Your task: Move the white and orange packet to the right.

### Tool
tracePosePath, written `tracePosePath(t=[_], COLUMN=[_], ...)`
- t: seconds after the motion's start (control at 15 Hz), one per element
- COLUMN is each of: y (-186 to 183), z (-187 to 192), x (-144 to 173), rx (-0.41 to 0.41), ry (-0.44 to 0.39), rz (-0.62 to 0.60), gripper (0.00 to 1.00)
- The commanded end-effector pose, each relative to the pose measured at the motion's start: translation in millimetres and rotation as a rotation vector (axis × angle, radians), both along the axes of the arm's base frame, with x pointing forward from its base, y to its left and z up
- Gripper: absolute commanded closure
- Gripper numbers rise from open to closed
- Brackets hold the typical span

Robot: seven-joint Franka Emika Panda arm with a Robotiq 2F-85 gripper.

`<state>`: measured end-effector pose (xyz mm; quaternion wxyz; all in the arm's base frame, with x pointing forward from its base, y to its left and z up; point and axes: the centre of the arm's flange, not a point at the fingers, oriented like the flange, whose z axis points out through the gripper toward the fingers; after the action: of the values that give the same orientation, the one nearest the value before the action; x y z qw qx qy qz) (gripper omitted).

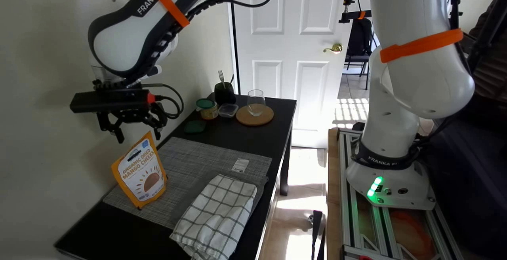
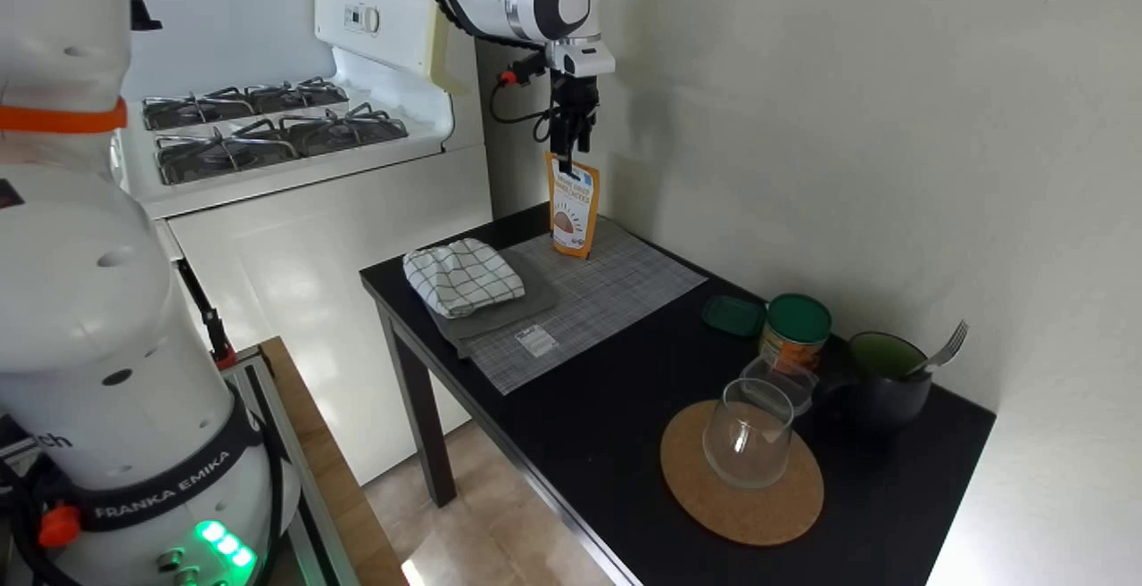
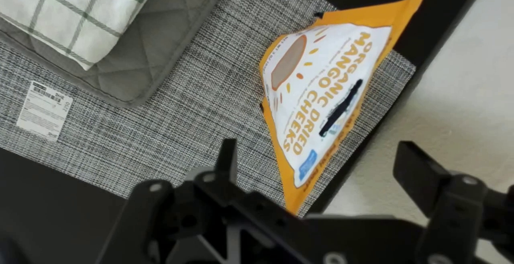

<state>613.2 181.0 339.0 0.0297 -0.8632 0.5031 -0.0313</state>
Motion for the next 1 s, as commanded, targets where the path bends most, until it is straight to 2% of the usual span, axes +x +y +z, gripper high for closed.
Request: tracePosePath(t=[0.0,0.07,0.2,0.27,0.67,0.87,0.93], y=[18.5,22.6,29.2,31.6,41.4,43.7,43.8], z=[-9.4,-10.8,-13.8,-14.9,-19.7,-20.4,-20.4], x=[16.0,18.5,21.7,23.3,28.1,28.5,27.0], rx=[-0.038,-0.041,-0.043,-0.044,-0.042,-0.041,-0.039], ry=[-0.012,-0.015,-0.015,-0.015,-0.017,-0.013,-0.012], rz=[0.024,0.031,0.041,0.044,0.051,0.052,0.052], gripper=[0.00,0.05,0.29,0.30,0.78,0.99,1.00])
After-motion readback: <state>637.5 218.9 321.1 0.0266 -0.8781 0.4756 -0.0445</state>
